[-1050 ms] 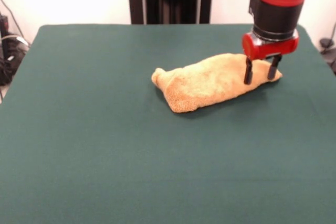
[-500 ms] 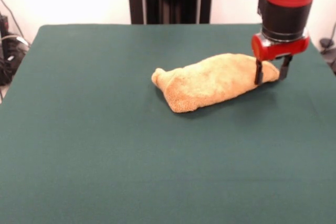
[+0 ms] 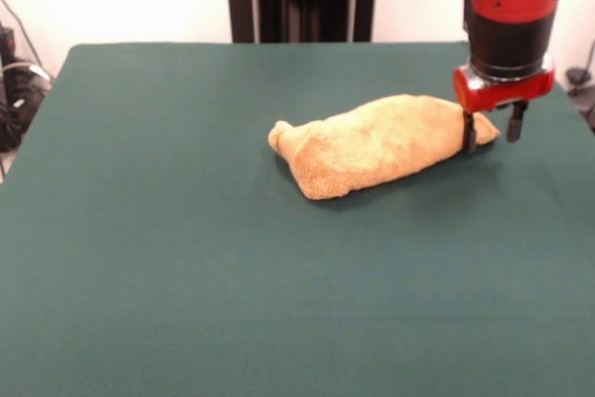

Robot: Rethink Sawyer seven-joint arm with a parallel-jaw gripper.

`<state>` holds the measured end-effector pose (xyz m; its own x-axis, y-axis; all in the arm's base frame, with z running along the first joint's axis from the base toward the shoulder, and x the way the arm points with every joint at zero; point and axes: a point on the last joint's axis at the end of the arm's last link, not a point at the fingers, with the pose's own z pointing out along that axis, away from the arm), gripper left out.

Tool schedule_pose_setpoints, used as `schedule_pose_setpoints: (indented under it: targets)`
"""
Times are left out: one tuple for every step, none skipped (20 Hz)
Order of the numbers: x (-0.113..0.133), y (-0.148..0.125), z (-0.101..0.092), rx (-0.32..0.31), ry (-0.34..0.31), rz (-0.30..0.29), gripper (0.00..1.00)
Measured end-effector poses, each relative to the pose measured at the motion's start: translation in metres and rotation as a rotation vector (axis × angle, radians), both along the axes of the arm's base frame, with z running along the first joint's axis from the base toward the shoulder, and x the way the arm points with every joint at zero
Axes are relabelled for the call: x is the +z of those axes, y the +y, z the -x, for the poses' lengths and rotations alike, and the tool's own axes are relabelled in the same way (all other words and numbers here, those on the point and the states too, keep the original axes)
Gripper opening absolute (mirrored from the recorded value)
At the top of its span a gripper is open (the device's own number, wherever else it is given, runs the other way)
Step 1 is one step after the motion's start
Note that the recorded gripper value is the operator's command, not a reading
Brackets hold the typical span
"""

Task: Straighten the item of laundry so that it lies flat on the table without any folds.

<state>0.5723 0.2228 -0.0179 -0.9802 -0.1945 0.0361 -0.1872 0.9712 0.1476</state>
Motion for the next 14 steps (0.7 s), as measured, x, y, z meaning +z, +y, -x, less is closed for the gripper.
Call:
schedule_pose_setpoints:
  targets:
    - [-0.005, 0.004, 0.007, 0.009, 0.026, 0.000, 1.00]
    - [-0.006, 0.005, 0.009, 0.013, 0.035, 0.001, 1.00]
    - [-0.007, 0.007, 0.012, 0.017, 0.045, 0.002, 1.00]
    - [-0.009, 0.008, 0.016, 0.022, 0.059, 0.002, 1.00]
    - [-0.012, 0.013, 0.025, 0.036, 0.097, 0.007, 1.00]
    - [-0.013, 0.014, 0.028, 0.041, 0.110, 0.009, 1.00]
    - [-0.014, 0.016, 0.032, 0.049, 0.130, 0.015, 1.00]
    - [-0.015, 0.017, 0.035, 0.055, 0.144, 0.019, 1.00]
    - [-0.015, 0.020, 0.044, 0.073, 0.195, 0.032, 1.00]
    - [-0.014, 0.022, 0.049, 0.083, 0.224, 0.038, 1.00]
    - [-0.013, 0.023, 0.052, 0.088, 0.238, 0.041, 1.00]
    - [-0.012, 0.024, 0.054, 0.092, 0.252, 0.043, 1.00]
    - [-0.011, 0.025, 0.059, 0.101, 0.280, 0.049, 1.00]
    - [-0.009, 0.026, 0.064, 0.110, 0.310, 0.057, 1.00]
